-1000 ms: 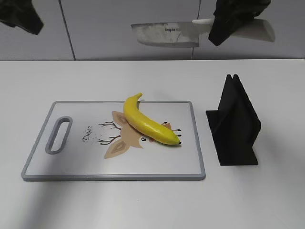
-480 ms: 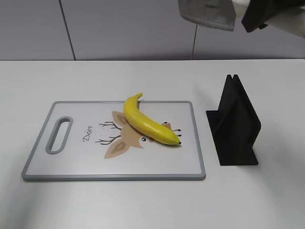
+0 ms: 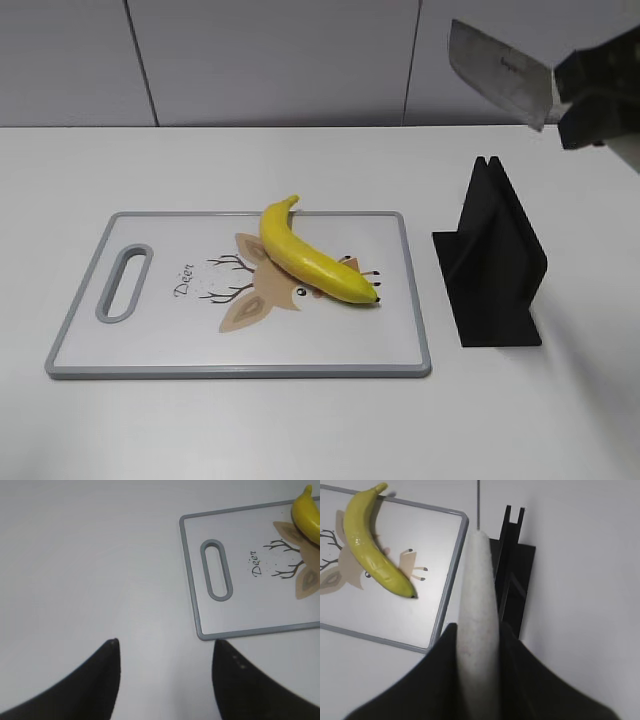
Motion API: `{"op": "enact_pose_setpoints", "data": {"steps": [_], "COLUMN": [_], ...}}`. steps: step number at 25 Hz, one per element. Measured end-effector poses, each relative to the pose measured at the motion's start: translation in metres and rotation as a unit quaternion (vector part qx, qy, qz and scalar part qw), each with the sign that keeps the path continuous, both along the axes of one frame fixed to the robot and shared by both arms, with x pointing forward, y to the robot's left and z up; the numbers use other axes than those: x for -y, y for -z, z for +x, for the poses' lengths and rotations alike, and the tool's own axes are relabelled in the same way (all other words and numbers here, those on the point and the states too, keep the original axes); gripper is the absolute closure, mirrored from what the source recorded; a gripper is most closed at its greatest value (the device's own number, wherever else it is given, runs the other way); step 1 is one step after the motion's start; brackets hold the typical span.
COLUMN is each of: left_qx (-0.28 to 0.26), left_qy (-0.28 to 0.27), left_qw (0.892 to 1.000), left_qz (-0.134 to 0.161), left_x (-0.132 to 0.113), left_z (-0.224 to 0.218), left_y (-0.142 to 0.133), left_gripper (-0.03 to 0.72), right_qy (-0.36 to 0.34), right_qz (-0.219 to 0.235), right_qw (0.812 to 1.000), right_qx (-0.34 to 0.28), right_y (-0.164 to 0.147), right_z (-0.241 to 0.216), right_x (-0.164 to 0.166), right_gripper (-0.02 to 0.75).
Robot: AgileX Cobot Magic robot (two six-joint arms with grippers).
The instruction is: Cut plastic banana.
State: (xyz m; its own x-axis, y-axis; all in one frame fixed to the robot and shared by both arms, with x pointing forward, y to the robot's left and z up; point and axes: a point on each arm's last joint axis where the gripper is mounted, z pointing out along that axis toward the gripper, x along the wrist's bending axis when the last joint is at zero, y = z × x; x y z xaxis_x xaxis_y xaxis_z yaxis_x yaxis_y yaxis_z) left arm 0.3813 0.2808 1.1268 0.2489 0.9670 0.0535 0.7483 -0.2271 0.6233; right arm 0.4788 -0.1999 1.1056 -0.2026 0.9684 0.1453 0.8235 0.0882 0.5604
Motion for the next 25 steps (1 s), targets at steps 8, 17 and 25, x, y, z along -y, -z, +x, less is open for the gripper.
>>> {"op": "enact_pose_setpoints", "data": {"steps": [8, 17, 25], "left_qx": [0.042, 0.152, 0.182], "left_qy": [-0.008, -0.008, -0.007], "left_qw": [0.999, 0.988, 0.983], "left_qz": [-0.012, -0.027, -0.031], "left_x": [-0.007, -0.013, -0.017], "left_z": [-0.058, -0.114, -0.147], "left_y": [0.035, 0.065, 0.076], "left_gripper": [0.121, 0.121, 0.148], "right_qy": [0.046, 0.068, 0.073], "right_qz": [-0.015, -0.004, -0.003], "right_qw": [0.999, 0.998, 0.997], "right_qx": [-0.004, -0.007, -0.014], "right_y": [0.042, 0.058, 0.063], "right_z": [-0.008, -0.01, -0.007], "right_x": [0.01, 0.012, 0.011], "right_gripper": [0.562, 0.563, 0.563]}}
